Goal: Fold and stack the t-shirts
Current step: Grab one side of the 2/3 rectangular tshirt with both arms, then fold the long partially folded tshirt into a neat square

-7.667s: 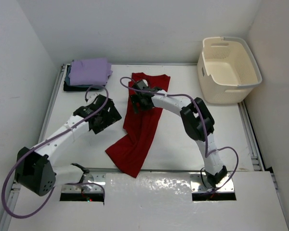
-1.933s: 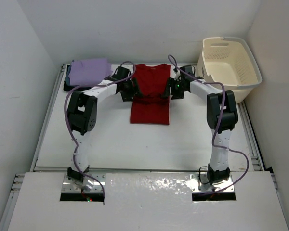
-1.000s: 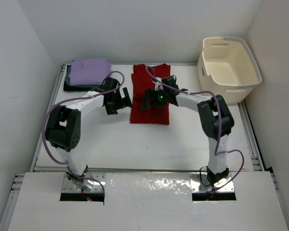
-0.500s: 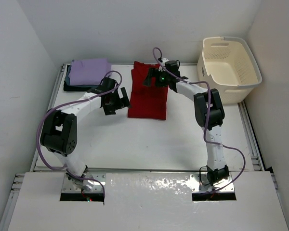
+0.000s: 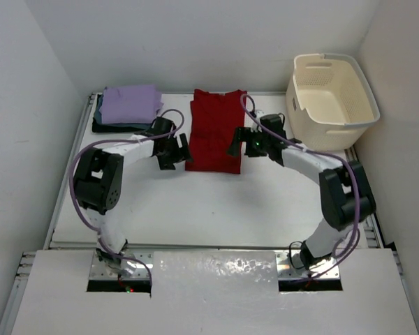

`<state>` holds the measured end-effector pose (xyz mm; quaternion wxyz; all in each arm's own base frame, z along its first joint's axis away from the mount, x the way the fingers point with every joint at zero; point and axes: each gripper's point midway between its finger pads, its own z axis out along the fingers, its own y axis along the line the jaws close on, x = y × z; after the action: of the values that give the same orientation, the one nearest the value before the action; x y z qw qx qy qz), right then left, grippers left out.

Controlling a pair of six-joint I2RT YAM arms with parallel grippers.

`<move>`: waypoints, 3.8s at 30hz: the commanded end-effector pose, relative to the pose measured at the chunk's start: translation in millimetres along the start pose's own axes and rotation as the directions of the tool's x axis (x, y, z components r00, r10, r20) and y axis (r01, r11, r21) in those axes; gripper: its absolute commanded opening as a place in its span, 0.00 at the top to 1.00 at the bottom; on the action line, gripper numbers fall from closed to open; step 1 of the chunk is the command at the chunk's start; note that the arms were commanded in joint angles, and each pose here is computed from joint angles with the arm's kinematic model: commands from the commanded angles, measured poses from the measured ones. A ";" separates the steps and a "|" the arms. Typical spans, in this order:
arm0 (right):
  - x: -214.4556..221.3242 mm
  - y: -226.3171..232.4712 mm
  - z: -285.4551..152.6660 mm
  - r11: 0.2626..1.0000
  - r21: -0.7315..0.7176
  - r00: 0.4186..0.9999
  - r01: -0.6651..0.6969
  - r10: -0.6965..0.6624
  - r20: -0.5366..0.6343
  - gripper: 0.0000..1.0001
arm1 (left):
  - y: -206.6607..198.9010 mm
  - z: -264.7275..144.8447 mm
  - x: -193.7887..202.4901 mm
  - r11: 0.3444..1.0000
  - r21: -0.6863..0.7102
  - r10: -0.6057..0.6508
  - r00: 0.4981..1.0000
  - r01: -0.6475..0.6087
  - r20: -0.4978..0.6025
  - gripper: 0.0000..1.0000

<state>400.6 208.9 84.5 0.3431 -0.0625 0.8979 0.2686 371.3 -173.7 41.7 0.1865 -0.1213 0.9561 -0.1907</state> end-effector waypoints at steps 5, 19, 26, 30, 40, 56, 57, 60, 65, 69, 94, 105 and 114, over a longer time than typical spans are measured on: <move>59.5 -26.6 -16.0 0.989 0.091 0.991 -0.120 0.125 -0.052 0.01 | -18.1 22.9 -1.0 0.991 0.125 0.041 0.999 -0.038 -0.024 0.40; 80.1 -27.0 26.2 0.947 -0.008 0.946 -0.322 0.321 -0.034 0.33 | -0.2 54.8 28.1 0.997 0.081 0.028 0.994 -0.020 -0.104 0.84; 88.1 -21.6 23.9 0.932 -0.044 0.933 -0.359 0.357 -0.037 0.64 | -5.7 55.4 25.5 0.994 0.106 0.037 0.997 -0.029 -0.075 1.00; 88.1 -22.9 28.2 0.935 -0.056 0.937 -0.351 0.349 -0.030 0.94 | -10.2 47.4 23.0 0.991 0.129 0.037 0.999 -0.031 -0.040 1.00; 107.5 1.9 -16.4 0.951 -0.139 0.960 -0.276 0.265 -0.092 1.00 | -13.8 12.5 50.7 0.989 0.146 0.033 0.999 -0.026 -0.043 1.00; 147.3 45.3 -173.5 0.983 -0.126 0.960 -0.136 0.100 -0.262 1.00 | -41.7 -139.9 122.5 0.982 0.181 0.065 0.997 -0.054 -0.053 1.00; 136.3 47.4 -176.4 0.985 -0.122 0.968 -0.120 0.089 -0.234 1.00 | -44.1 -144.7 118.9 0.982 0.180 0.066 0.997 -0.058 -0.039 1.00; 112.2 49.6 -178.2 0.990 -0.114 0.983 -0.085 0.064 -0.172 1.00 | -56.8 -155.3 97.9 0.978 0.189 0.077 0.996 -0.082 0.033 1.00; 66.8 44.3 -162.0 0.995 -0.061 0.993 -0.076 0.071 -0.091 1.00 | -82.0 -153.8 46.7 0.982 0.156 0.078 0.985 -0.102 0.156 1.00; 24.4 39.8 -154.0 0.998 -0.035 0.999 -0.055 0.055 -0.002 1.00 | -102.4 -153.9 -1.7 0.985 0.132 0.073 0.963 -0.110 0.259 1.00; -60.9 -53.1 -50.0 0.984 0.048 0.985 -0.170 0.171 -0.002 1.00 | -105.1 -37.5 -124.9 0.992 0.100 0.050 0.976 -0.072 0.210 1.00; -69.8 -101.4 23.9 0.965 0.100 0.969 -0.243 0.245 -0.013 0.97 | -92.7 45.8 -148.6 0.997 0.067 0.035 0.983 -0.047 0.178 1.00; -107.1 -91.6 17.4 0.982 0.078 0.985 -0.173 0.174 -0.005 0.01 | -104.7 21.6 -176.4 0.996 0.060 0.053 0.966 -0.070 0.253 0.24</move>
<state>507.3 133.6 50.2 0.2660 0.0538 0.9277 0.2564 540.4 -230.4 54.9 0.2485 -0.1102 0.9428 -0.1929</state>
